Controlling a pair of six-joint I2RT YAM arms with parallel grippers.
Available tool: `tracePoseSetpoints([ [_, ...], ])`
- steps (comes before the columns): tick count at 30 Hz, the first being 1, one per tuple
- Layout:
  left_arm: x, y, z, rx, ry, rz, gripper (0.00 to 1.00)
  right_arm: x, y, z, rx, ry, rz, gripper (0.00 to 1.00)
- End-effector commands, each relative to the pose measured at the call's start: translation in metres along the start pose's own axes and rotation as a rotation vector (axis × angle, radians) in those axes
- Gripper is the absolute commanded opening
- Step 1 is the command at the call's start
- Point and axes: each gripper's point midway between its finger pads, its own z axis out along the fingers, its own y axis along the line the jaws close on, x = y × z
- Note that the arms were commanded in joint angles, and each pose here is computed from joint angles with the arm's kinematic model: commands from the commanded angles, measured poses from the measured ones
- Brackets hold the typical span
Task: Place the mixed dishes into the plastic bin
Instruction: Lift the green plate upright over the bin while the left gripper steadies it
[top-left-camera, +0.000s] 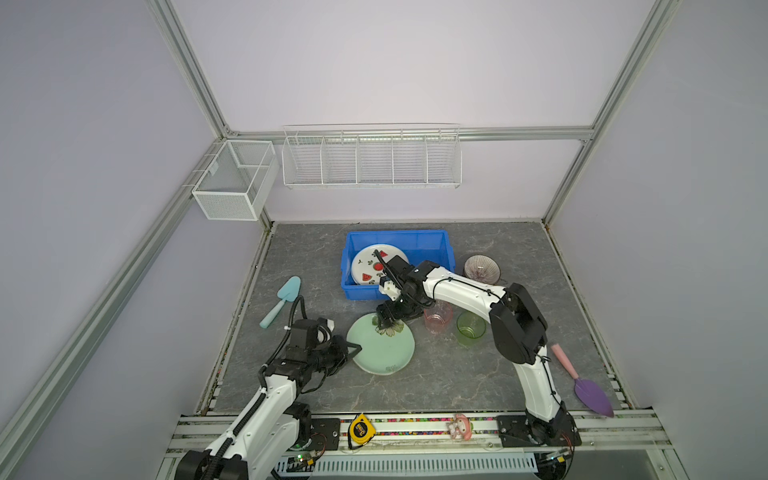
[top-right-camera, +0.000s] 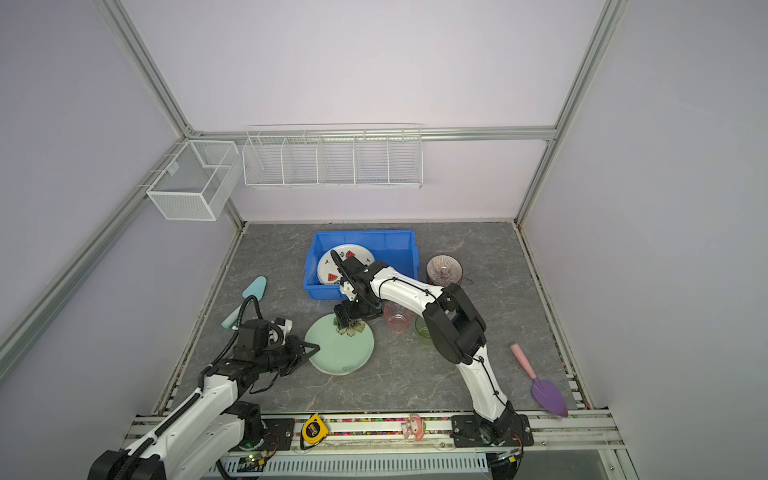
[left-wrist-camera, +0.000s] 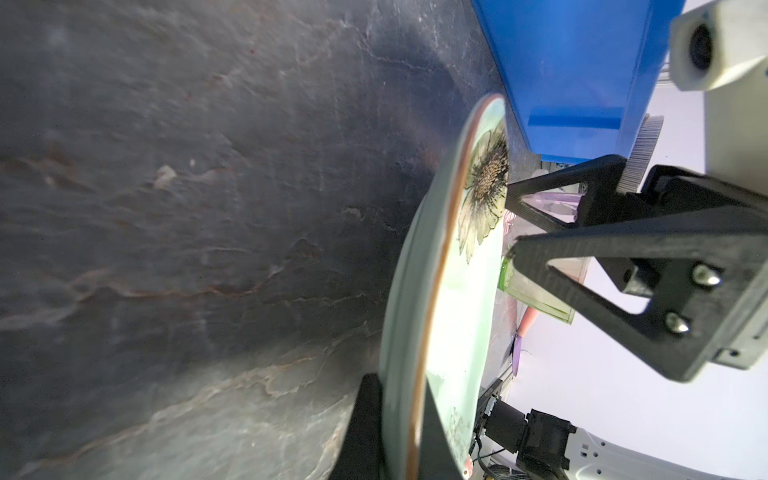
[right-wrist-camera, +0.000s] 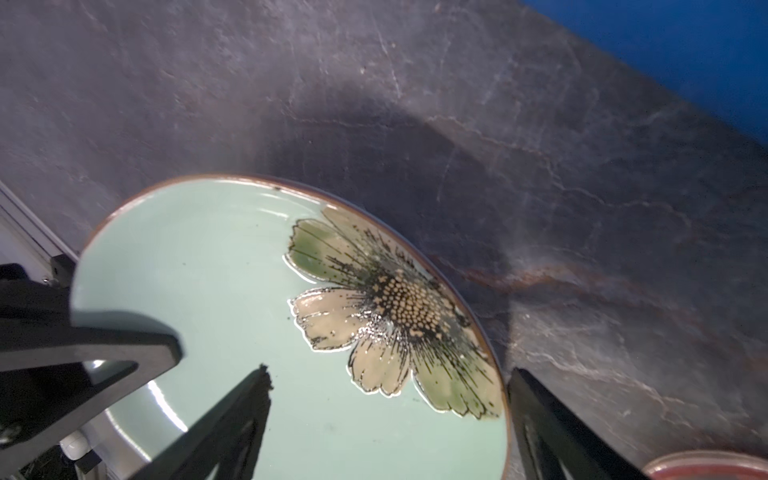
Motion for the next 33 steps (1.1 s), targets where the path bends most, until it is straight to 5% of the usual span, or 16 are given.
tracePoseSetpoints([
  [1,-0.013,-0.041,-0.01,0.12,-0.029,0.094,0.0,-0.019,0.02,-0.056,-0.077,-0.11,-0.028,0.91],
  [17,-0.036,-0.152,-0.048,0.377,-0.016,0.376,0.0,-0.02,0.009,-0.186,-0.353,-0.261,0.052,0.93],
  [33,-0.084,-0.208,-0.04,0.493,-0.041,0.468,0.0,-0.001,-0.018,-0.206,-0.524,-0.326,0.148,0.73],
])
